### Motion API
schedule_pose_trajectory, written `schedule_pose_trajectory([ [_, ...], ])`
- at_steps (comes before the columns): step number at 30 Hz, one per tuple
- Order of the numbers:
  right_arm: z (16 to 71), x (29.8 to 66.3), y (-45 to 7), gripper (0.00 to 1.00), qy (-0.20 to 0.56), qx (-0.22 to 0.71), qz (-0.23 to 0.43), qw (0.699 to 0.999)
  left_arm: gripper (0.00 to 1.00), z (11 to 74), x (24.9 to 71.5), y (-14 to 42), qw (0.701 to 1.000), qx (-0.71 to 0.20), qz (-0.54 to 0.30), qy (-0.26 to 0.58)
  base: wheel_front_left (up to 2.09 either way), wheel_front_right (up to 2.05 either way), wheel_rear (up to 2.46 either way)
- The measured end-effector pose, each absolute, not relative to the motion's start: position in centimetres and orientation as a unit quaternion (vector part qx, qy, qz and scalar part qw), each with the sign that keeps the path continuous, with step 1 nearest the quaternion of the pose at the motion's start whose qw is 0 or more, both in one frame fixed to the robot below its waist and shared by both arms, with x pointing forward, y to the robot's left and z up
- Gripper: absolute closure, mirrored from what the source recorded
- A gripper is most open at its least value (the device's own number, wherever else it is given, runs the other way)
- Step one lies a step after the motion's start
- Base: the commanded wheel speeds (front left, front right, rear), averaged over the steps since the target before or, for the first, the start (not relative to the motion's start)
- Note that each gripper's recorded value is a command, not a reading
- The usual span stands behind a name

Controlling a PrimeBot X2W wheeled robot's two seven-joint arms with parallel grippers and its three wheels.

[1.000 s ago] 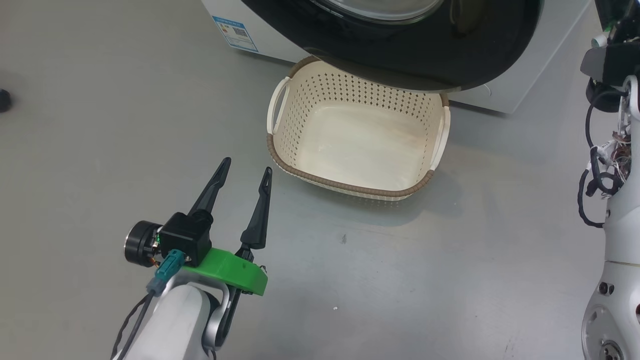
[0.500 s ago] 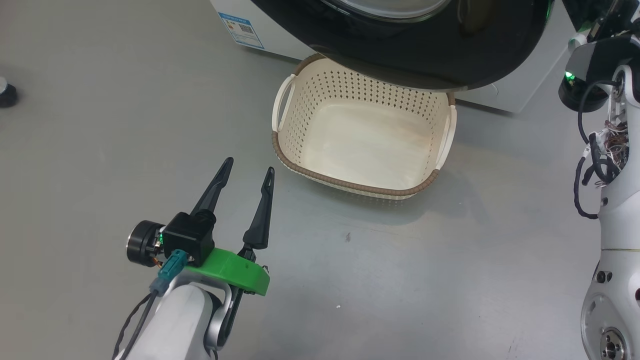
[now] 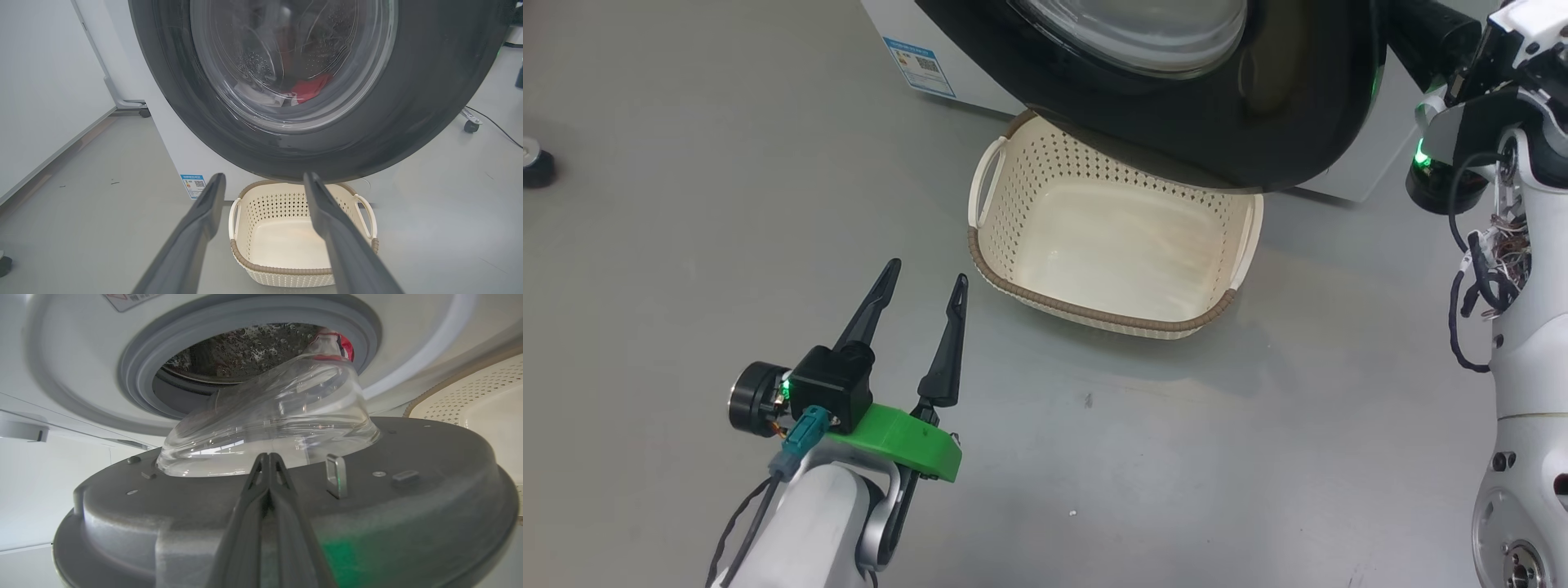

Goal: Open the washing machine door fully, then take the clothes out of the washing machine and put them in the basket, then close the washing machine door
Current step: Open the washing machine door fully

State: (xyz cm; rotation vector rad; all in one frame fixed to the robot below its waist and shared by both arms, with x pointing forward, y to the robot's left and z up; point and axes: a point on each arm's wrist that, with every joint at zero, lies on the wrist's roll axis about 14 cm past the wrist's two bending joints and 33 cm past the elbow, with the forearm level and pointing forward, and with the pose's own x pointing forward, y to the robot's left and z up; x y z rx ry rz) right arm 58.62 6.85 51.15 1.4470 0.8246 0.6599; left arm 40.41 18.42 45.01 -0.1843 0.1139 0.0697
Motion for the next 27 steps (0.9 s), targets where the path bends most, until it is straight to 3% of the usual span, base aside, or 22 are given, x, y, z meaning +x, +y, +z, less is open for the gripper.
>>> schedule_pose_trajectory([
  [17,50.2,53.8,7.8,1.00,0.426,0.611,0.301,0.596,0.00,47.4,40.0,18.4,0.995,-0.093,0.034,0.025,0.00,0.00,0.00],
  [27,51.0,50.4,8.1,1.00,0.448,0.618,0.321,0.561,0.00,48.7,39.0,18.4,0.995,-0.096,0.035,0.007,0.00,0.00,0.00],
])
